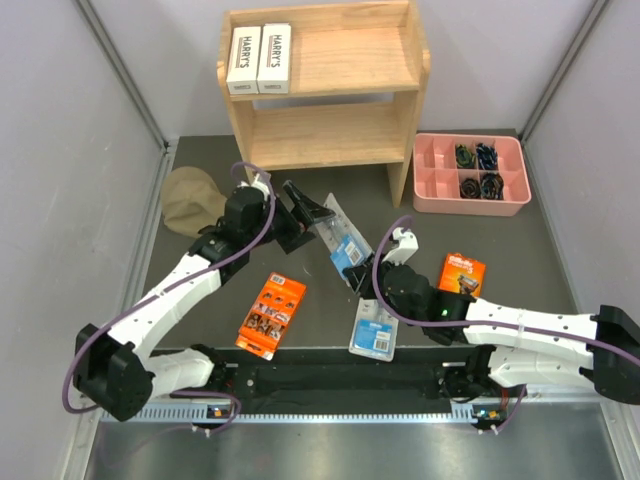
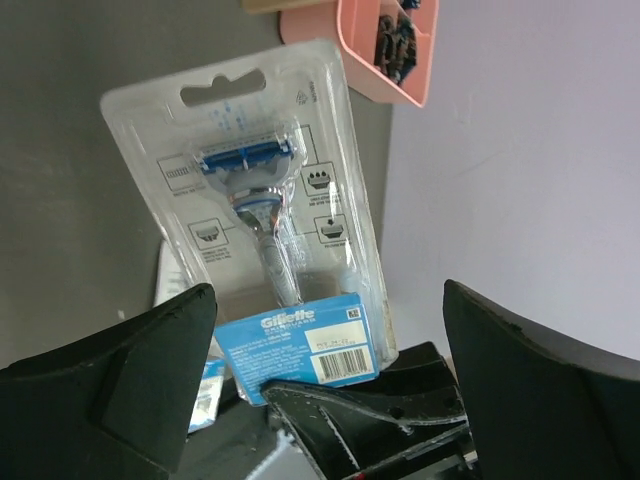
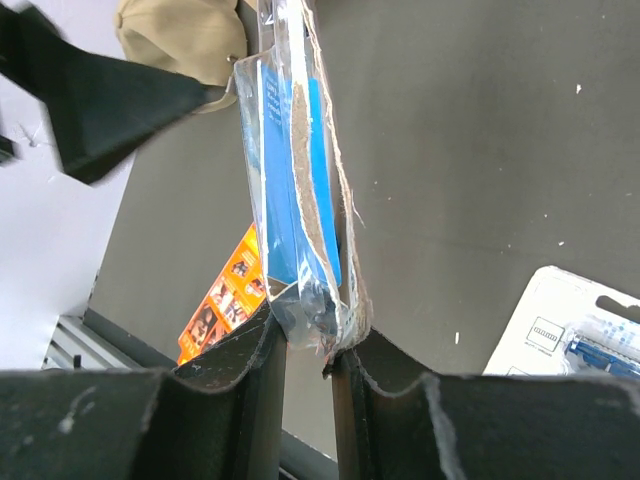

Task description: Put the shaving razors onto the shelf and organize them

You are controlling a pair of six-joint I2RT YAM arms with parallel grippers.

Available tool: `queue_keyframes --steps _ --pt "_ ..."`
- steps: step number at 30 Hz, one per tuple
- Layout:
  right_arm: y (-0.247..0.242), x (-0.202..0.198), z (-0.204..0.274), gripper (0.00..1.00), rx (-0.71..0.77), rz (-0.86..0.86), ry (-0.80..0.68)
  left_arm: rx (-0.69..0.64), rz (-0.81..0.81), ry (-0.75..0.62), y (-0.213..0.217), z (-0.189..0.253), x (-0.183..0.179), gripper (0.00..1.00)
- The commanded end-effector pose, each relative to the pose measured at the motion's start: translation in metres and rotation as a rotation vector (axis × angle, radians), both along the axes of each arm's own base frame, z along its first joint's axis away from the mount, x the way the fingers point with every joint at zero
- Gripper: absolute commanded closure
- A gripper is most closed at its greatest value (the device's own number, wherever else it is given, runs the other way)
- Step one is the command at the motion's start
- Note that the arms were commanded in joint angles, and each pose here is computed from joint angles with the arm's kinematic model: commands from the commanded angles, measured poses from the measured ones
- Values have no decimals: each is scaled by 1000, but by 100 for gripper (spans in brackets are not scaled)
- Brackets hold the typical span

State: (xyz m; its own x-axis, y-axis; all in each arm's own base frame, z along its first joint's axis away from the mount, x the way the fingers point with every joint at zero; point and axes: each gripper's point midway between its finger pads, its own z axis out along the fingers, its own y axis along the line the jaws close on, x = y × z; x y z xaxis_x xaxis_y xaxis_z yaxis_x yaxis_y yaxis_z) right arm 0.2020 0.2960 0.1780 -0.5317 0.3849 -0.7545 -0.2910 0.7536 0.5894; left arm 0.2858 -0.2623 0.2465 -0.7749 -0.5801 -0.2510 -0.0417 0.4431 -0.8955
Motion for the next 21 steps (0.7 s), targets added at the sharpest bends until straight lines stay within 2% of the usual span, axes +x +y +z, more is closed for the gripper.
queue_keyframes --steps 1,6,11,15,21 --pt "3 4 36 95 86 -20 -53 211 47 -125 27 21 4 1" --pt "3 4 35 95 80 -20 -51 454 105 -159 62 21 4 1" --pt "4 4 35 95 81 -19 -48 663 199 -110 105 6 -4 1" --pt "6 3 36 95 80 -12 -47 748 287 -105 134 7 -10 1" --pt "8 3 39 96 78 1 -49 805 328 -120 151 10 -15 1"
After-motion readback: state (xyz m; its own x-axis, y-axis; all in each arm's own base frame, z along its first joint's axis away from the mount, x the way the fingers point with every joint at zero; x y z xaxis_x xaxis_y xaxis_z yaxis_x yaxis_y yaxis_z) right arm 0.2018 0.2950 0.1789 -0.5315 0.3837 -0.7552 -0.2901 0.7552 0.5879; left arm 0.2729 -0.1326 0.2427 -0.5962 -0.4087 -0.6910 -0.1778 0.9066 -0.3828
